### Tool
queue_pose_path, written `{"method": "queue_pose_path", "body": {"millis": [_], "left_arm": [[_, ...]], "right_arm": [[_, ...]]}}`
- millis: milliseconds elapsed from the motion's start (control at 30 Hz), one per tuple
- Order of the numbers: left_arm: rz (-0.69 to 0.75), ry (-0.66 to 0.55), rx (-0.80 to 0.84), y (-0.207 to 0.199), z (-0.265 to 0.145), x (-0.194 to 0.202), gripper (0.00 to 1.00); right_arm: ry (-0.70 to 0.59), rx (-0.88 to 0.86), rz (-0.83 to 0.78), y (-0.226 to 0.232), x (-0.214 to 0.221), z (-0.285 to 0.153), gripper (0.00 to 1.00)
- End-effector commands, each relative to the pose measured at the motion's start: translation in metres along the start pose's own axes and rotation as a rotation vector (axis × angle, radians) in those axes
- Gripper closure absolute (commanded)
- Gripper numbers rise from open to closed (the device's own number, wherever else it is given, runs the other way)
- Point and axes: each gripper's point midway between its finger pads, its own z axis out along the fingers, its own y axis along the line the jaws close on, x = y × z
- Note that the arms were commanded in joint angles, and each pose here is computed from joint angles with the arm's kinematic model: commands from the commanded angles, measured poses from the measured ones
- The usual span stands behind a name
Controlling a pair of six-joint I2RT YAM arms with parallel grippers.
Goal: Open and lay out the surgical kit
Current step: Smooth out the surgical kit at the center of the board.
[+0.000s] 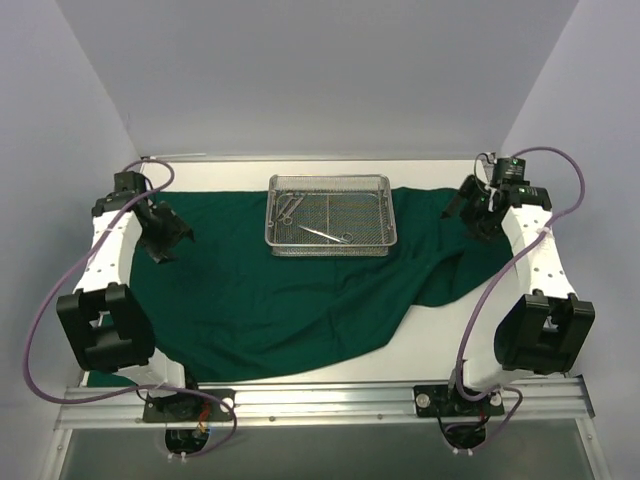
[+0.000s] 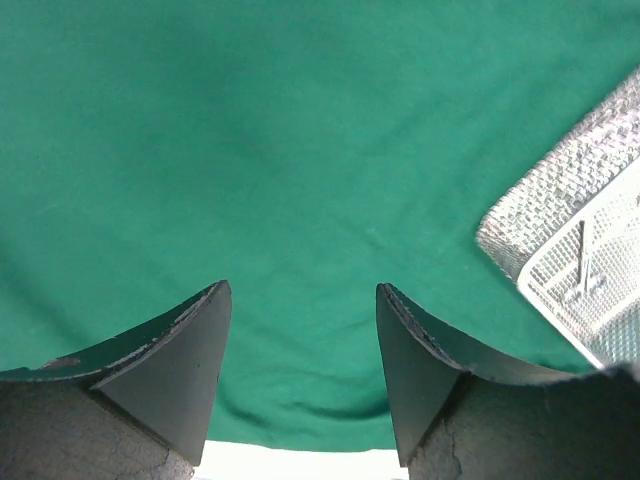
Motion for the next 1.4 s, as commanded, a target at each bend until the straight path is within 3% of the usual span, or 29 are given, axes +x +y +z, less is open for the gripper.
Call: {"method": "queue_pose_path", "body": {"millis": [0,167,400,567,933,1133,1267,1333,1367], "left_arm": [[0.086,-0.021,0.186,-0.055,0.004,-0.022,0.32],[0.078,0.086,0.204,-0.064,0.047,-0.013,0.32],[0.094,0.171,0.179,-0.067,0.071,-0.003,0.32],[0.100,0.162,0.161,-0.070,0.077,-0.009,0.32],[0.114,0.169,0.144,-0.066,0.083,-0.010,0.32],[0.119,0.164,0.142,-0.066,0.081,-0.012,0.31],[0.121,0.164,0.138,-0.064,0.080,-0.011,0.31],[0.121,0.165,0.138,-0.064,0.080,-0.010,0.31],[0.122,0.167,0.137,-0.063,0.079,-0.008,0.31]], "right_arm": [[-0.023,0.133,0.029,-0.037,-0.020,0.013,0.30],[0.006,0.257,0.056,-0.055,-0.042,0.045,0.29],[0.003,0.469,0.070,-0.083,-0.072,0.073,0.28],[0.075,0.534,0.097,-0.096,-0.060,0.097,0.37],[0.108,0.594,0.102,-0.113,-0.037,0.106,0.38],[0.118,0.591,0.106,-0.115,-0.035,0.115,0.50],[0.086,0.595,0.110,-0.115,-0.043,0.112,0.73],[0.084,0.597,0.112,-0.115,-0.045,0.108,0.77],[0.081,0.599,0.116,-0.116,-0.046,0.106,0.84]]}}
